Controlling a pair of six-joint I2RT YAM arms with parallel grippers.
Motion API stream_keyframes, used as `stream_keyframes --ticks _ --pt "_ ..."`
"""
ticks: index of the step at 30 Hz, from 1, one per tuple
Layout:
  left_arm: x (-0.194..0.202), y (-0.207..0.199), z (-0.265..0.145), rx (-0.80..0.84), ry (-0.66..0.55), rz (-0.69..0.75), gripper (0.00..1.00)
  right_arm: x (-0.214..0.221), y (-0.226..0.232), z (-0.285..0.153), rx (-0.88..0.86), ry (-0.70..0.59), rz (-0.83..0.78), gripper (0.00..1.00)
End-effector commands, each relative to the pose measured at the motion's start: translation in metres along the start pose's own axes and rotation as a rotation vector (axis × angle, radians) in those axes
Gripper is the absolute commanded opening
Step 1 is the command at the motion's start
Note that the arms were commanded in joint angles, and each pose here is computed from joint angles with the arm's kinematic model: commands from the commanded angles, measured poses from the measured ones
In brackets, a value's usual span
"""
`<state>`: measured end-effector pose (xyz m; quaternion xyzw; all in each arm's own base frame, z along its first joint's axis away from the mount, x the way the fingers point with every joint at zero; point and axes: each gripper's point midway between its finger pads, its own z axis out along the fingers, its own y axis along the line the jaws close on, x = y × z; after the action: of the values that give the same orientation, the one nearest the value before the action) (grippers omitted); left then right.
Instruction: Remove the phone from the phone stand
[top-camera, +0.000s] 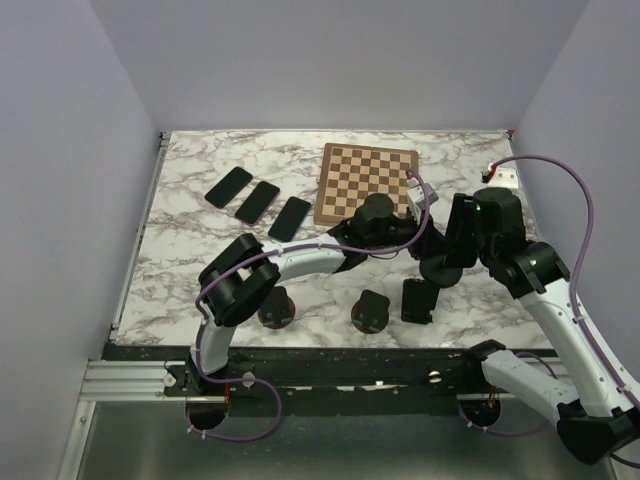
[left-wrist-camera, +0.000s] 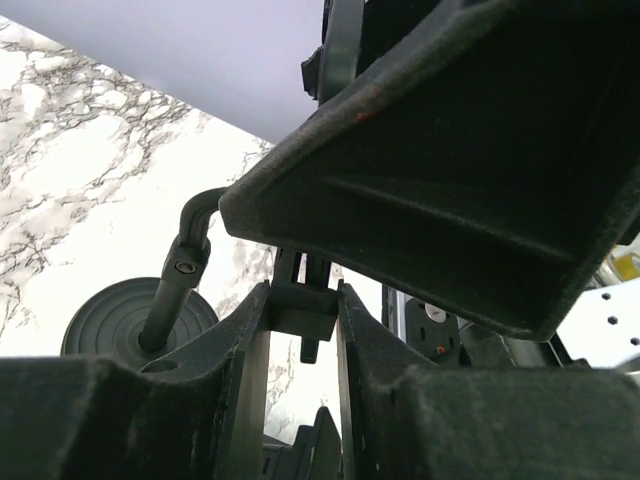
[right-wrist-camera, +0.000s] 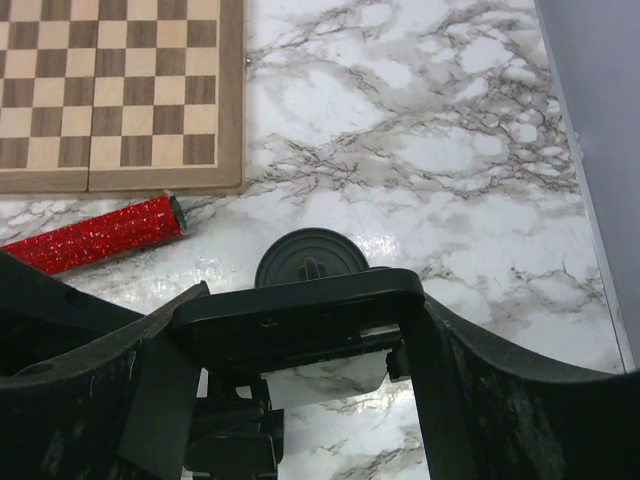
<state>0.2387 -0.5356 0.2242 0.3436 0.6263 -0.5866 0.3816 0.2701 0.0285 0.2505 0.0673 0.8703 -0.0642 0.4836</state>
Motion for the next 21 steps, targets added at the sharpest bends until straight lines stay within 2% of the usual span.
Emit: stream_keyframes --ticks 1,5,10,21 --pt "-0.018 -0.017 -0.017 0.139 -0.025 0.006 0.00 -0.003 -0.035 -0.002 0.141 -0.076 -0.130 0.01" --pt "-0.023 -0.018 -0.027 0.232 -0.049 -0.035 0.00 -0.010 -0.042 -0.006 0.165 -0.117 -0.142 0.01" --pt "-0.021 -0.023 -0.032 0.278 -0.017 -0.002 0.00 -0.010 -0.042 -0.006 0.155 -0.134 -0.167 0.01" --pt "-0.006 -0.028 -0.029 0.412 0.091 -0.020 0.00 -0.017 -0.009 -0.013 -0.075 -0.207 -0.268 0.01"
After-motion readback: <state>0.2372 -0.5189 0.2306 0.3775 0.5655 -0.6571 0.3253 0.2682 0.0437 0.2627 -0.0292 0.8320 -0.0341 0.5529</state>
